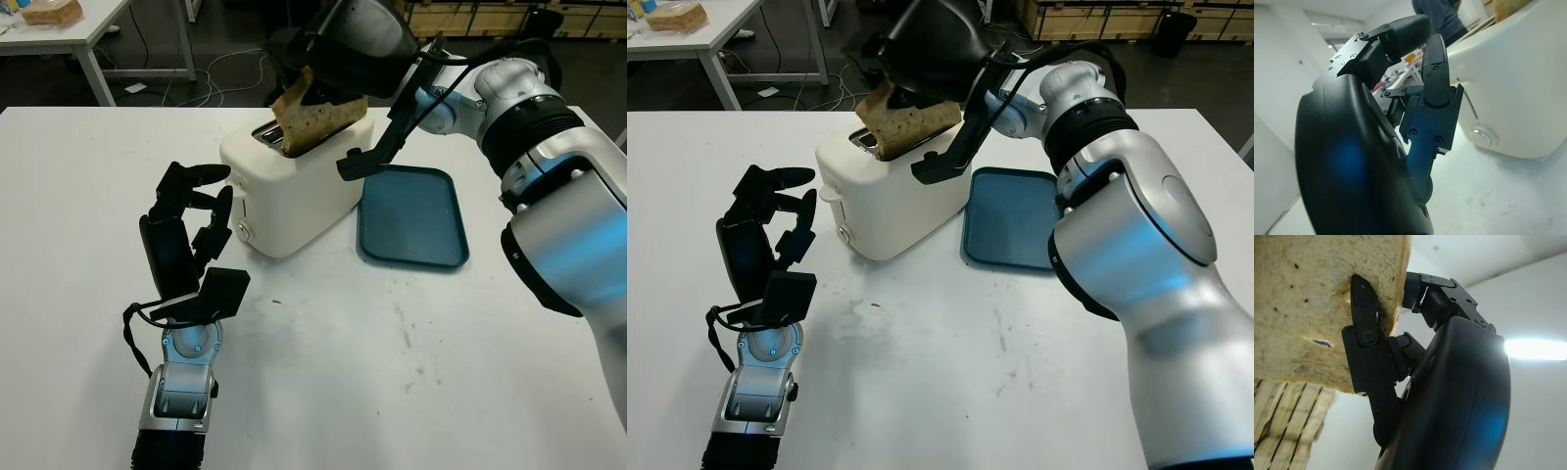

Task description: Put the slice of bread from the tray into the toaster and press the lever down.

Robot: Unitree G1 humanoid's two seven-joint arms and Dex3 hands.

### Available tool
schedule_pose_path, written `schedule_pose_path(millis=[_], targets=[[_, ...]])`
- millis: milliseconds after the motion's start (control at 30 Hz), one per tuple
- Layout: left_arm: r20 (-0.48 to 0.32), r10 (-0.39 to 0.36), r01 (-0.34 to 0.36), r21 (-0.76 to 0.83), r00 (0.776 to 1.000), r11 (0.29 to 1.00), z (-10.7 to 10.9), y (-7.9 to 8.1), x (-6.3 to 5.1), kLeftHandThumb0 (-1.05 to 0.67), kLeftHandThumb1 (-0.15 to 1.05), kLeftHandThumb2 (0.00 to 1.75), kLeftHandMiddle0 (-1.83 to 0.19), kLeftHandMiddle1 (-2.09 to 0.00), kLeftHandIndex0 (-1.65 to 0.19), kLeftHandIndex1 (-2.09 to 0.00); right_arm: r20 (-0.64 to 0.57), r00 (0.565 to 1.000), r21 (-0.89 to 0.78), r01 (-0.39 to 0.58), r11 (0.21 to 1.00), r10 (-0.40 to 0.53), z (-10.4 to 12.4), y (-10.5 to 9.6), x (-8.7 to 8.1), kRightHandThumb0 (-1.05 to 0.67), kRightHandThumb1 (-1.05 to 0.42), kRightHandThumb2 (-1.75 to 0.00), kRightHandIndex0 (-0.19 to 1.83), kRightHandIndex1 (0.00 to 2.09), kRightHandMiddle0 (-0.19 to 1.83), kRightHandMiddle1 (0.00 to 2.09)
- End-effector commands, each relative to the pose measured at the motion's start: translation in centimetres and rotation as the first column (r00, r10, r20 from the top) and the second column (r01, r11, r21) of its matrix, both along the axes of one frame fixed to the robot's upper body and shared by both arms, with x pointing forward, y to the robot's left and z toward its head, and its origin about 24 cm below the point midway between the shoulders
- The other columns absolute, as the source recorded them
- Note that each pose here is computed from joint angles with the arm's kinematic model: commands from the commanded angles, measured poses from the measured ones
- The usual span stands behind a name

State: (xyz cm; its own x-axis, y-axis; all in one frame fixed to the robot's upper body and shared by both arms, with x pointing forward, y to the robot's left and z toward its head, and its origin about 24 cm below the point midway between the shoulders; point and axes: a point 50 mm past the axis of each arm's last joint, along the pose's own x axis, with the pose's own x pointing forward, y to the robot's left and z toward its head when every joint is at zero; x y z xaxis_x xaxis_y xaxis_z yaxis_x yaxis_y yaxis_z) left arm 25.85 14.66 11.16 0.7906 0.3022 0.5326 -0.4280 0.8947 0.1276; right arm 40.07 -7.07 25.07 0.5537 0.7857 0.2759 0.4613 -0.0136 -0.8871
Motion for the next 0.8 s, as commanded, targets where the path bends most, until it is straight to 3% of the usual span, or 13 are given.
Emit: schedule_pose_path(millis=[0,300,533,767], targets=[[0.009,0.002,-0.002,-0.003,1.0,1.0,0.0,0.1,-0.2,-0.33,0.92,0.26,-0.51,-1.5,-0.62,-0.97,0.0,1.0,-0.032,0.022,0.999,-0.022,-1.2,-0.2,0.1,-0.39,-0.92,-0.25,0.96,1.75,0.71,1.75],[0.006,0.002,-0.002,-0.003,1.0,1.0,0.0,0.1,-0.2,-0.34,0.92,0.27,-0.52,-1.49,-0.62,-0.97,0.001,1.0,-0.063,0.025,0.998,-0.025,-3.2,-0.6,0.1,-0.38,-0.92,-0.26,0.97,1.75,0.71,1.75],[0.002,0.0,0.0,-0.003,1.0,1.0,0.0,0.0,-0.2,-0.33,0.92,0.26,-0.51,-1.5,-0.62,-0.97,0.097,0.995,-0.01,-0.009,1.0,0.01,-2.7,-0.4,-0.1,-0.38,-0.92,-0.36,0.97,1.75,0.7,1.75],[0.004,-0.001,0.001,-0.005,1.0,1.0,-0.1,0.0,-0.2,-0.34,0.92,0.26,-0.52,-1.53,-0.63,-0.96,0.042,0.999,0.185,-0.022,0.982,0.015,-1.3,0.3,-0.2,-0.36,-0.92,-0.33,0.95,1.75,0.67,1.75]])
